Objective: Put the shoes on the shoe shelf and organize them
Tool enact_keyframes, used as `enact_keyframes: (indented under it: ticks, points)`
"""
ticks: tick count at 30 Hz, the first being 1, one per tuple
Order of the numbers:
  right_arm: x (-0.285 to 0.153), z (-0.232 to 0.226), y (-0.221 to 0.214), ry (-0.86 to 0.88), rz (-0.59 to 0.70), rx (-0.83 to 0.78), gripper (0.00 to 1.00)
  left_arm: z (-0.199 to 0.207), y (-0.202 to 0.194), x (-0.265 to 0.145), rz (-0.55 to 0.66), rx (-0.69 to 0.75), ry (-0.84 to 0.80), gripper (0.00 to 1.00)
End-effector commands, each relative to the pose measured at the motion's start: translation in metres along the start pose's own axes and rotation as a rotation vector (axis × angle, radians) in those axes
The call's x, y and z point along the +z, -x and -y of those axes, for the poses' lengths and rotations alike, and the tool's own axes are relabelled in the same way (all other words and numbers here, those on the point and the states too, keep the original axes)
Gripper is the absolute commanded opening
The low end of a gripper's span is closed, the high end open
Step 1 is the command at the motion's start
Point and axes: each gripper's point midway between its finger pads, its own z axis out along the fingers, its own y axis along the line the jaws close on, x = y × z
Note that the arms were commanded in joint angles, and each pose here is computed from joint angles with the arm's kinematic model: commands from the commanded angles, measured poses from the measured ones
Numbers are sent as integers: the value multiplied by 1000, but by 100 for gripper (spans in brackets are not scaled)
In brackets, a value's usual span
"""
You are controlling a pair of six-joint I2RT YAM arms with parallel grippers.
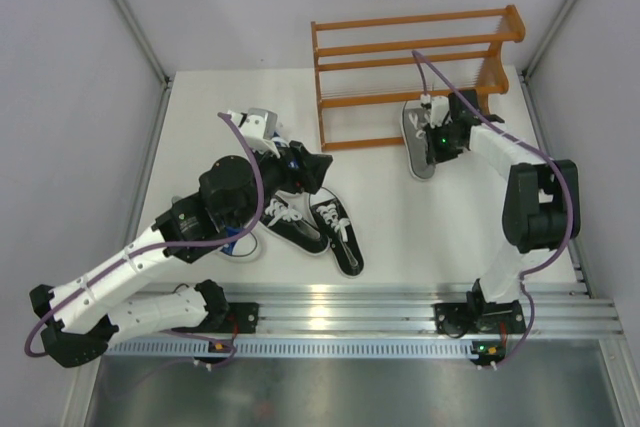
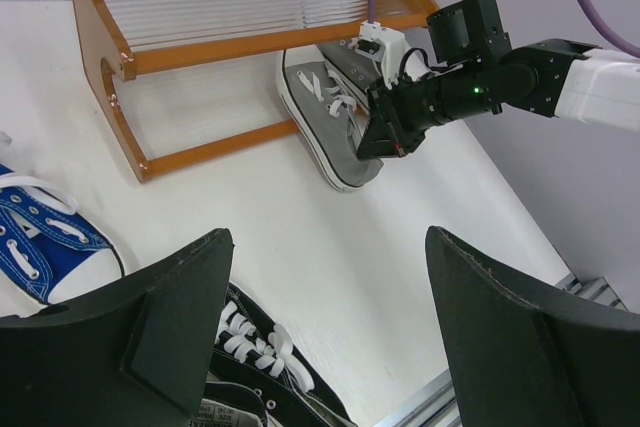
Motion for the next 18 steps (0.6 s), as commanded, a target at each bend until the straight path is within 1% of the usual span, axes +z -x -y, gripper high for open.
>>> enact_keyframes:
  ticks: [1,3,8,18]
  points:
    - [-12,2,43,-33,157,17,0,2,12,-1,52,-32,-9,83]
    - [-19,4,56,-50,208,26,0,2,13,-2,54,-34,-8,83]
    - [-33,15,80,-97,288,35,0,2,15,-3,58,-34,-10,83]
    - [-37,43,107,-146,336,56,0,3,15,-2,57,-33,-11,83]
